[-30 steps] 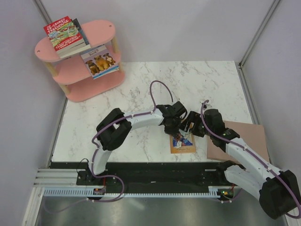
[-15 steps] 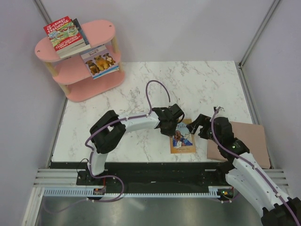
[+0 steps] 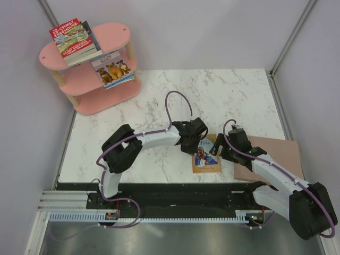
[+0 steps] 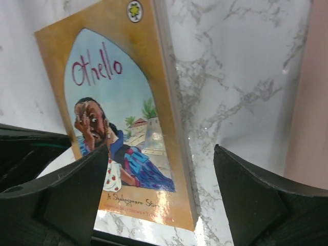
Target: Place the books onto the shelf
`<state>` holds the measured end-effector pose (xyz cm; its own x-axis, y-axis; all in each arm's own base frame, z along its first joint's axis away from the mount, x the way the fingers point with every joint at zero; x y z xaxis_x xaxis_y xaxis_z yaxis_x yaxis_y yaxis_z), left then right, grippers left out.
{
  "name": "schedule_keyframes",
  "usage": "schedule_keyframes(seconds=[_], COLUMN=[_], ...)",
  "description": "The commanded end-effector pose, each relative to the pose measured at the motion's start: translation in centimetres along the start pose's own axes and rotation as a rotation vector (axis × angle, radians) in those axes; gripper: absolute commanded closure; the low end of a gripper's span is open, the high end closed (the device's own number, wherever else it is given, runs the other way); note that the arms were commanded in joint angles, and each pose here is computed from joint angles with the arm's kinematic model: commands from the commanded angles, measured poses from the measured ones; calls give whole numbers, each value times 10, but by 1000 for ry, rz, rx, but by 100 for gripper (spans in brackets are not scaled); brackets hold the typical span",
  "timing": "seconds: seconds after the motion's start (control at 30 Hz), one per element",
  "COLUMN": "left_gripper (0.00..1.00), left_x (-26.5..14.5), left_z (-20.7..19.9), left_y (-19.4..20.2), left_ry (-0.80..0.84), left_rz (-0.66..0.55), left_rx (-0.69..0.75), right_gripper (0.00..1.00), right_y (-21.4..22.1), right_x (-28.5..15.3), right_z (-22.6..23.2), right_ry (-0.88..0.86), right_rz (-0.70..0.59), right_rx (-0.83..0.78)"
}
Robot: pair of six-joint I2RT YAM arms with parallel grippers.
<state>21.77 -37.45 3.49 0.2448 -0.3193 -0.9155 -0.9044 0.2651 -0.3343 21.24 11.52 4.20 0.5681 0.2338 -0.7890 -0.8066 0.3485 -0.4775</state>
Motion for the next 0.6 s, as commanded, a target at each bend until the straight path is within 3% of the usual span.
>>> schedule_keyframes(seconds=[0.0, 0.37, 0.5, 0.57], left_gripper=[98, 98, 98, 98], left_x=[0, 12, 14, 14], left_z=[-4, -3, -2, 0], left_y=[-8, -2, -2, -1], left_ry=[3, -3, -11, -17], left_rz=[-17, 17, 15, 18], left_rx=[33, 34, 41, 41], right_gripper=[9, 10, 11, 11], right_y=[-14, 3, -1, -13], right_x=[-6, -10, -8, -13], right_z=[29, 67, 55, 43], right_ry=[-155, -417, -337, -255], right_rz=[-56, 29, 7, -63], right_rx=[-10, -52, -36, -25])
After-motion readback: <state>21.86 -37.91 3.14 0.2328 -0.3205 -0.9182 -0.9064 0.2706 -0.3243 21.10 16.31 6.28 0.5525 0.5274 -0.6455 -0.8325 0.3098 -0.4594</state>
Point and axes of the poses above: each gripper's point midway between its finger pads, its own x axis out along the fingers, its own z axis along the line the jaws close on, y = z × x, the point moved 1 cm from there along -x, back along the fingers, and after that the axes turned 1 degree about -x, right-handed, at the moved point
